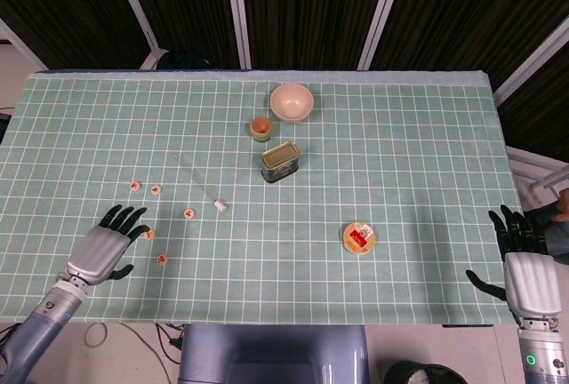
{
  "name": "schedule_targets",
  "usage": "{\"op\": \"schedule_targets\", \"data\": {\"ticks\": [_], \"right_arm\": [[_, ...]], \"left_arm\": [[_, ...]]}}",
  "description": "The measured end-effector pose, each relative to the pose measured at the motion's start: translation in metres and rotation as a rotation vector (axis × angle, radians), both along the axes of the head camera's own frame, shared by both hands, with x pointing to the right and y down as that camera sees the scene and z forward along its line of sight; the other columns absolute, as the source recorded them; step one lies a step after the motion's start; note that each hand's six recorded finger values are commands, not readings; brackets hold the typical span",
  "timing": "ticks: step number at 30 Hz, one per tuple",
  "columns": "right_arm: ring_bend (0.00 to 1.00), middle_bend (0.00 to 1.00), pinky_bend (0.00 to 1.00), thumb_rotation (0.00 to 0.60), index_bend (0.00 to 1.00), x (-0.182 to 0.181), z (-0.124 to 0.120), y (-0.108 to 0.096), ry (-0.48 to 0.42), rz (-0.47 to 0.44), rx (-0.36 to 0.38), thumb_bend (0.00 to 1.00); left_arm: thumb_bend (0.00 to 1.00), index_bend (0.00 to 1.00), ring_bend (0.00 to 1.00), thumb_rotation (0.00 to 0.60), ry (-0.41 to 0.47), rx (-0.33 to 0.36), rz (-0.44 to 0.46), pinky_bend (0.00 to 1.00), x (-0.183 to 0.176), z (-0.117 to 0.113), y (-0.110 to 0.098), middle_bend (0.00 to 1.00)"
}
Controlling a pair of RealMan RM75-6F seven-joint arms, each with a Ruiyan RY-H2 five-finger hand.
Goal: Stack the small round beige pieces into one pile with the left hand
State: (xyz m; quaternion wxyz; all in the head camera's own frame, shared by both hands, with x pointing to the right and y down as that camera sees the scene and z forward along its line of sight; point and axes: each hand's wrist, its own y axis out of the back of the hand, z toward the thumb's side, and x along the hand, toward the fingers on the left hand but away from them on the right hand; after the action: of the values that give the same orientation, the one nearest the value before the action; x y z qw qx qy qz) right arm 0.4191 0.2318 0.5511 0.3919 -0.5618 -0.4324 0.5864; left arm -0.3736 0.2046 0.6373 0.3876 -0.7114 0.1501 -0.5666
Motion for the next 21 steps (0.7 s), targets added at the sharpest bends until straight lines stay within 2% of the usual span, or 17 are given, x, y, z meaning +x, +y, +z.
{"op": "schedule_targets", "data": {"ticks": [12,21], "right_arm": [[0.03,0.01,0.0,0.6,0.06,0.001,0.0,0.0,-0.003,0.008,-0.002,0.23],[0.03,0.01,0.0,0.6,0.06,0.002,0.0,0.0,-0.005,0.013,-0.005,0.23]], "left_arm": [[0.24,0.33,0.0,0.6,-0.01,-0.038,0.025,0.0,0.009,0.028,0.009,0.0],[0.25,0.37,0.0,0.6,-0.002,-0.053,0.056,0.0,0.021,0.04,0.016,0.0]]}}
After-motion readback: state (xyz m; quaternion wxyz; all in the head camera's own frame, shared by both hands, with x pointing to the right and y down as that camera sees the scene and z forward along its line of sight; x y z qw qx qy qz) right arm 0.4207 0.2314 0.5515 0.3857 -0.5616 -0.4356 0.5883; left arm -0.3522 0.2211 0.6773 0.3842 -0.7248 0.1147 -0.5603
